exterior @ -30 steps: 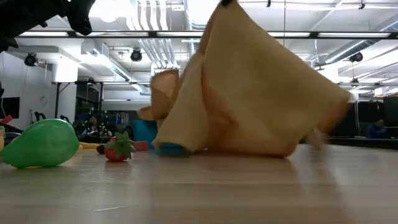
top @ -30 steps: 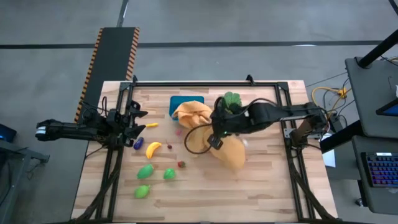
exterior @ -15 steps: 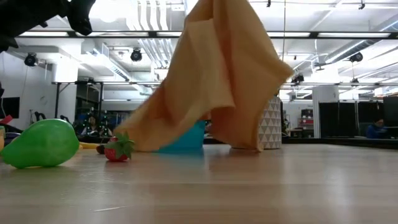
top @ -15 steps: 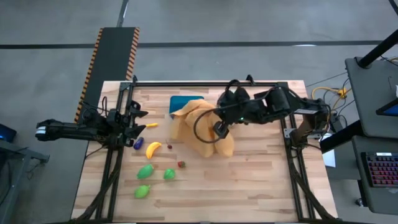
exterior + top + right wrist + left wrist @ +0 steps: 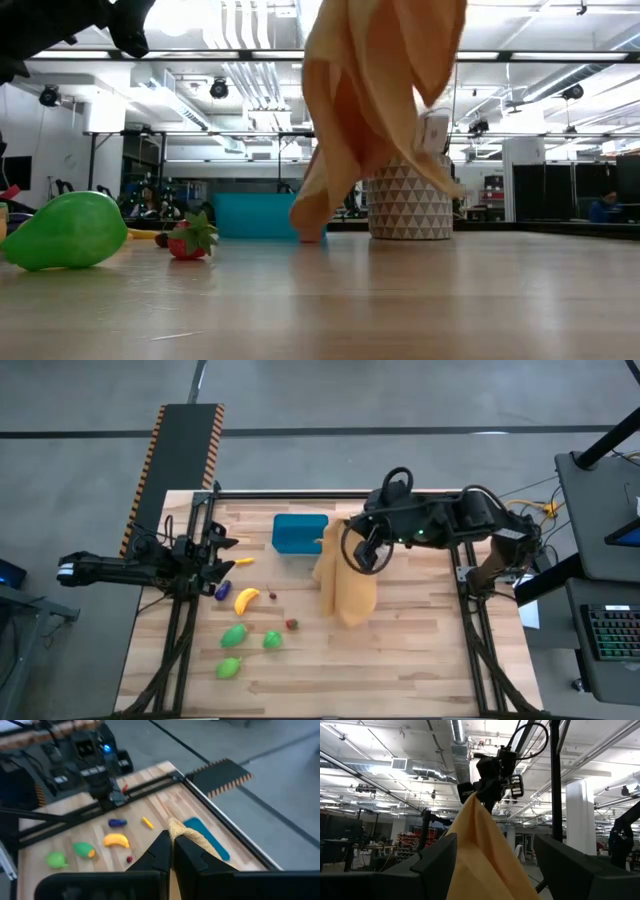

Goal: Pick and placing Produce into tupperware
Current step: Move the yellow towel to the bottom right of the table

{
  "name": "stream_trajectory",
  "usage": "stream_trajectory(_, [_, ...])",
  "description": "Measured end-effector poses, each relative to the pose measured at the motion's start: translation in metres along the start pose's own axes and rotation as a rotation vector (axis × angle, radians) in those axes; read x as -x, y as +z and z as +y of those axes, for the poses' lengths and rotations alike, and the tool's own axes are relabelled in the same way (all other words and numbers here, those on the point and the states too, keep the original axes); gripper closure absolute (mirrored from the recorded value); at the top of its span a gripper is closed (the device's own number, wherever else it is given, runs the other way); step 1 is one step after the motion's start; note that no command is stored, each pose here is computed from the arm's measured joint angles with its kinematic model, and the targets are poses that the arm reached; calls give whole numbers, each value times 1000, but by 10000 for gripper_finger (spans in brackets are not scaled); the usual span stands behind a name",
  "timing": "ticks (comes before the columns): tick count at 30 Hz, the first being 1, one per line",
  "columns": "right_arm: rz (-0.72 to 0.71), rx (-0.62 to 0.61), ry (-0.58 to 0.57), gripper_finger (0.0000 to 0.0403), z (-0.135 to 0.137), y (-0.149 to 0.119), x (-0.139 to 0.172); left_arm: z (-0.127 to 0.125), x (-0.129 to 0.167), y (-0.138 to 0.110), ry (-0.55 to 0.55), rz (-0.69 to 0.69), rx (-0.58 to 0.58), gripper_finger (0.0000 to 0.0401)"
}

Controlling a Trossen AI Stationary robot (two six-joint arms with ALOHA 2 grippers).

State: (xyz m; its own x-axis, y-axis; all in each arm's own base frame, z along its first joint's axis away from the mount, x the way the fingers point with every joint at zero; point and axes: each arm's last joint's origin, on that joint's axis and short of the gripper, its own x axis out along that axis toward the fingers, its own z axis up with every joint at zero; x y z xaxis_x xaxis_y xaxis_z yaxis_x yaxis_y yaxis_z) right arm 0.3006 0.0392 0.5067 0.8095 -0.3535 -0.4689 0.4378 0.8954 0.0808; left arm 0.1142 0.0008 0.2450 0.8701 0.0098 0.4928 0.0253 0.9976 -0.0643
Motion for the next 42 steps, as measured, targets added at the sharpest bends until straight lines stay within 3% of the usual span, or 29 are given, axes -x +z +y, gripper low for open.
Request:
stream_trajectory(11, [-132,-5,75,394,-1,15,13,0,0,0,0,0,0,151])
stream_trajectory(20, [-273,-73,212,394,1,23,66,0,0,0,0,2,-8,151])
stream_trajectory(24, [-262,-75,263,394,10,14,89,0,0,0,0,3,-8,151])
stream_trajectory(34, [-260,-70,163,394,30,-28,151,0,0,-1,0,6,-5,151])
stream_trajectory(42, [-154,-111,117,394,37,-66,164,0,0,-1,0,10,-3,151])
